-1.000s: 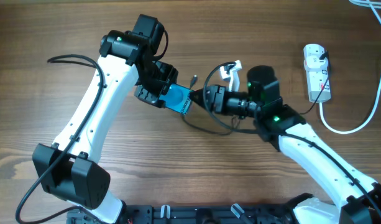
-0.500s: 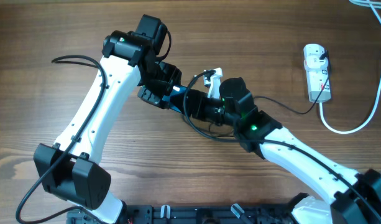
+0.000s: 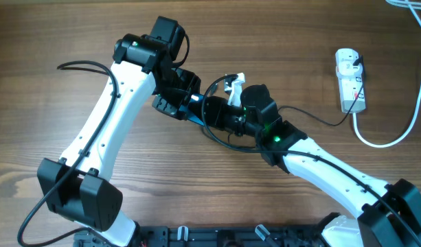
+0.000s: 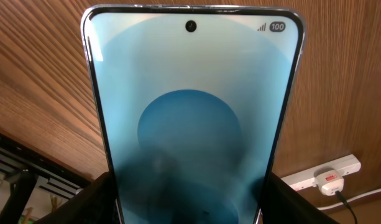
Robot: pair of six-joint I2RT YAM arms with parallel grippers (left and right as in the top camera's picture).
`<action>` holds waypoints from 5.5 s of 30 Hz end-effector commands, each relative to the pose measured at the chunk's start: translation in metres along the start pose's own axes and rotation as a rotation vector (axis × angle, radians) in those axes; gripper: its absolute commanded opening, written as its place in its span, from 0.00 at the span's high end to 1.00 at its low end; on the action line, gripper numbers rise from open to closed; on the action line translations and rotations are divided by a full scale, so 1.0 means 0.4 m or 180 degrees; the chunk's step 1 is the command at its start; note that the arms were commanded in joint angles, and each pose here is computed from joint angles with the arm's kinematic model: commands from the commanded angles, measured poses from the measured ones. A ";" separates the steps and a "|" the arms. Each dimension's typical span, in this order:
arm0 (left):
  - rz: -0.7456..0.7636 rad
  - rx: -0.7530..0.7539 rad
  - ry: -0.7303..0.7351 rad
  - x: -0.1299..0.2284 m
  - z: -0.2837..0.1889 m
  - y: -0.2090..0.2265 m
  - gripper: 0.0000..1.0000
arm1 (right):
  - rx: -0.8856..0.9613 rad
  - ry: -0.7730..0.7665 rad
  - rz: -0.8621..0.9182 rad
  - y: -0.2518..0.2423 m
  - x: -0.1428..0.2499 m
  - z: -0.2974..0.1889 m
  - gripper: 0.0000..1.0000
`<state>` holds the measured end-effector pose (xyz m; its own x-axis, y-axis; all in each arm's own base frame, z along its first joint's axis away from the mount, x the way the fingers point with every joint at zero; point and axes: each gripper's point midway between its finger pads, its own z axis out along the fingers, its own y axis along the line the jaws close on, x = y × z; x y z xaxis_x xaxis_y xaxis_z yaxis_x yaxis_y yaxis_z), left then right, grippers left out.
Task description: Plug charger to phone and switch on socket
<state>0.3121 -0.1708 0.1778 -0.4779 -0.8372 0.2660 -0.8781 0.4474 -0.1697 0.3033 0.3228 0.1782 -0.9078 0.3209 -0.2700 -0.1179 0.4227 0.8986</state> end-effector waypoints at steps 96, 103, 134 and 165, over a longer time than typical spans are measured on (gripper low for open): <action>0.3435 0.2995 0.1325 0.121 -0.107 -0.242 0.24 | -0.1060 -0.2033 0.1674 -0.018 -0.287 -0.298 0.96; 0.3150 0.2909 0.1283 0.131 -0.101 -0.272 0.28 | -0.1096 -0.1959 0.1498 0.027 -0.302 -0.248 0.96; 0.2645 0.2733 0.1148 0.181 -0.070 -0.323 0.83 | -0.1304 -0.1852 0.1949 0.053 -0.280 -0.232 0.96; 0.2400 0.2594 0.0689 -0.007 -0.069 -0.301 0.96 | -0.0844 -0.1764 0.2093 -0.026 -0.250 -0.197 0.36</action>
<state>0.4105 -0.2353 0.2247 -0.9462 -0.3187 0.0554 -0.1802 0.3772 -0.9084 0.3631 0.2154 0.2239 -0.5013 0.8241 0.2636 0.1869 -0.1943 0.9630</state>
